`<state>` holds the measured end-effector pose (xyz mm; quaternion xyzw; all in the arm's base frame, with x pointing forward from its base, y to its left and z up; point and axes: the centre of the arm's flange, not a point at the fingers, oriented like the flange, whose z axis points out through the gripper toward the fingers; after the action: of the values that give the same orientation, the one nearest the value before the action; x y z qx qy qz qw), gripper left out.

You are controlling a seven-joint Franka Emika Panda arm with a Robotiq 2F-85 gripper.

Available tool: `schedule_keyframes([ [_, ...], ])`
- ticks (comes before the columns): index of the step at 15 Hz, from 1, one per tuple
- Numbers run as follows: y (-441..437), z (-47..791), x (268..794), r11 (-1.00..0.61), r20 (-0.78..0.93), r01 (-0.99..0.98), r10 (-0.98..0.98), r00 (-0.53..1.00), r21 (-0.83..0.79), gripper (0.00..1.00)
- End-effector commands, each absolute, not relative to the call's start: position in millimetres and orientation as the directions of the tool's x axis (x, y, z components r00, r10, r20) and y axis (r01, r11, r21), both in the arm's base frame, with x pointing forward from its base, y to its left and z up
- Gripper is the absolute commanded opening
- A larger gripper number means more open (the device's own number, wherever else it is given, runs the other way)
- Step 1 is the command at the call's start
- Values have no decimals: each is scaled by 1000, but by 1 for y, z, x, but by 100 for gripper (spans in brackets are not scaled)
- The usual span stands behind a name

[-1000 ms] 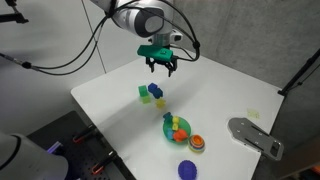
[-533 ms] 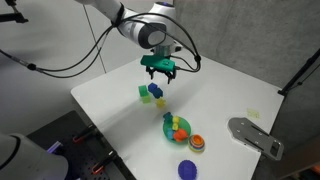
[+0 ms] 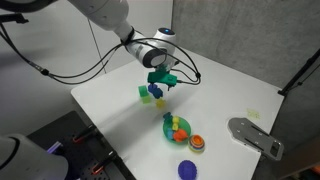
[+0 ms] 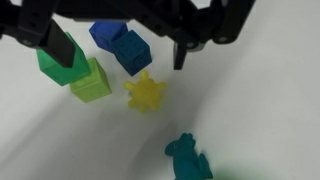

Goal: Pick up the yellow toy from the table and put it in the bowl

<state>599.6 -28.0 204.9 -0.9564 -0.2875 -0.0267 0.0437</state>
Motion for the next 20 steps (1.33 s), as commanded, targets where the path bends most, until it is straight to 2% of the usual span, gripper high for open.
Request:
schedule_keyframes([
  [1, -27, 181, 626, -804, 147, 592, 581, 801, -49, 100],
  [6, -24, 144, 638, -798, 213, 600, 577, 788, -55, 100],
  [20, -12, 51, 634, -762, 251, 629, 586, 770, -152, 100],
])
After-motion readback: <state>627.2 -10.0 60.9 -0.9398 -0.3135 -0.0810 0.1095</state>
